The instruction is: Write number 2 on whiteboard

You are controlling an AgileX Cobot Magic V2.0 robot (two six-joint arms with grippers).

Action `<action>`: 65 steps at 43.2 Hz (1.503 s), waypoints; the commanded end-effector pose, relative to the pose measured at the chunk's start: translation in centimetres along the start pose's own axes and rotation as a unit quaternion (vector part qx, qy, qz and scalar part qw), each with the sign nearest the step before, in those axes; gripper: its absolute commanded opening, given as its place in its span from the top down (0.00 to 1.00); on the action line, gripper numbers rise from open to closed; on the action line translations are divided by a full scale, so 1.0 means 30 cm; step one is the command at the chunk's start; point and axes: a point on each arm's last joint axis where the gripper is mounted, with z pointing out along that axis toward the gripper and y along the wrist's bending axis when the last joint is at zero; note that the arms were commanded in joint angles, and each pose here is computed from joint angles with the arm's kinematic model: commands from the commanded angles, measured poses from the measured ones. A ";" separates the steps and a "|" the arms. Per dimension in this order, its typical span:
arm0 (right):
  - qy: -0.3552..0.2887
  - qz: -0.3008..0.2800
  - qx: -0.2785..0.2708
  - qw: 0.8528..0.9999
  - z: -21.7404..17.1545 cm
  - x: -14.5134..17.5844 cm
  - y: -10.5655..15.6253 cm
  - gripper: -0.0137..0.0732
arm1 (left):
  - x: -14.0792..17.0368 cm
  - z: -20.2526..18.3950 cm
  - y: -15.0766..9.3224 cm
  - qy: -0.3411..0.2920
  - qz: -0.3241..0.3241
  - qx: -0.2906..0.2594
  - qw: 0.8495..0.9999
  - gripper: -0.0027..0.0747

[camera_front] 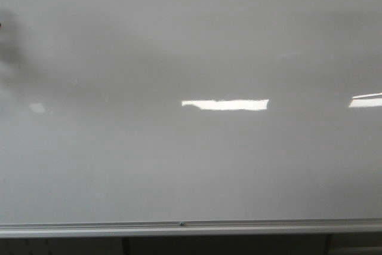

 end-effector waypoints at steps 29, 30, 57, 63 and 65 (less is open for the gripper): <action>-0.054 -0.005 0.002 0.999 -0.020 -0.057 -0.001 0.23 | -0.076 -0.464 -0.402 0.019 0.385 0.150 0.911 0.91; -0.054 -0.005 0.002 0.999 -0.020 -0.057 -0.001 0.23 | -0.074 -0.470 -0.412 0.018 0.395 0.154 0.906 0.91; -0.062 0.002 -0.001 0.998 -0.020 -0.062 0.000 0.23 | 0.140 -0.600 -0.666 0.075 0.558 0.258 0.785 0.91; -0.054 0.002 -0.002 0.999 -0.010 -0.057 0.000 0.23 | 0.142 -0.601 -0.669 0.074 0.559 0.260 0.784 0.91; -0.050 0.003 -0.002 0.999 -0.004 -0.055 0.001 0.23 | 0.142 -0.601 -0.669 0.074 0.559 0.260 0.784 0.91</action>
